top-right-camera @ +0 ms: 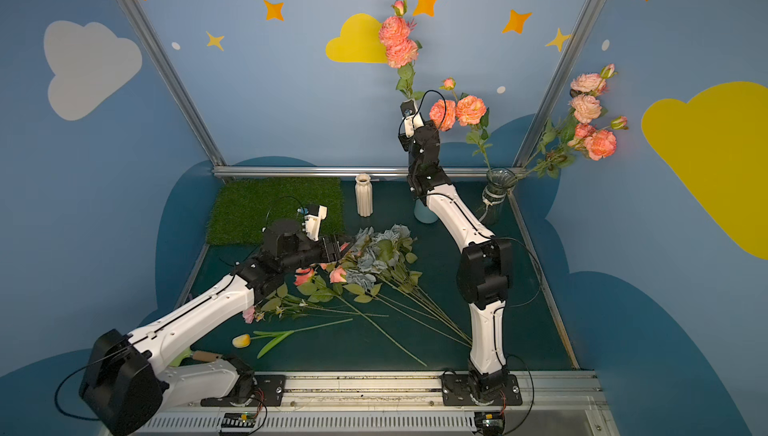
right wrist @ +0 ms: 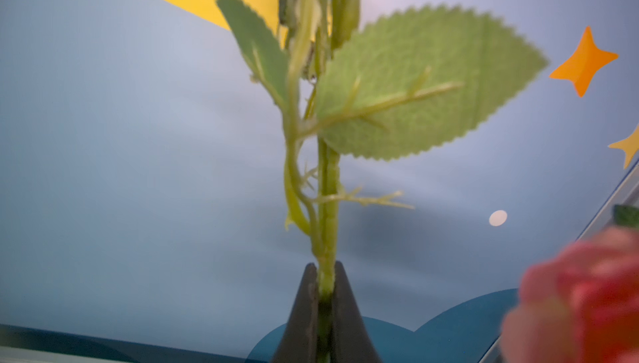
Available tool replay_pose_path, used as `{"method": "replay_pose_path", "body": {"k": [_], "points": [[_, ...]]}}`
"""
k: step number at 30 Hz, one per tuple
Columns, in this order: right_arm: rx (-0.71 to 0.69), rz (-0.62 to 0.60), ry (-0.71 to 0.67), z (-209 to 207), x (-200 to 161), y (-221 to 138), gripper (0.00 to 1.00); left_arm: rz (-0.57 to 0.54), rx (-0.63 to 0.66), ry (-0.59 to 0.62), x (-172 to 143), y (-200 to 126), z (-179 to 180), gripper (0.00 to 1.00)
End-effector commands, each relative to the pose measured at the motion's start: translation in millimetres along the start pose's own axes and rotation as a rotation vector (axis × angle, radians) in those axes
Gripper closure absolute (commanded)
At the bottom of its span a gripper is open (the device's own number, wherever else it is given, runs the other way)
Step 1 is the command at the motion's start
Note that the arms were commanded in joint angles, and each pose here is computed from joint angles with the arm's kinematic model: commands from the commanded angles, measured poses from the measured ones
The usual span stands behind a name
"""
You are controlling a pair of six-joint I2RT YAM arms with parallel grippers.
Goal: Place the pink flowers into the vase
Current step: Place the flower in the vase.
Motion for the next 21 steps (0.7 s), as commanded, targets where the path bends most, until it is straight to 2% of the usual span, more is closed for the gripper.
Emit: {"method": "replay_pose_path", "body": {"k": [1,12,21], "points": [[0.004,-0.016,0.044,4,-19,7,1.0,0.0,-0.018,-0.001,0,0,1,0.37],[-0.02,0.097,0.046,8,-74,2,1.0,0.006,-0.019,-0.016,-1,3,4,0.37],[-0.042,0.177,0.063,2,-100,-18,1.0,0.007,-0.037,-0.034,-2,4,3,0.37]]}}
Point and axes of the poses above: each gripper's point midway between its finger pads, its own y axis out along the fingers, its own z axis along the line the jaws close on, x = y × z, the point moved 9 cm from there along -y, back along the fingers
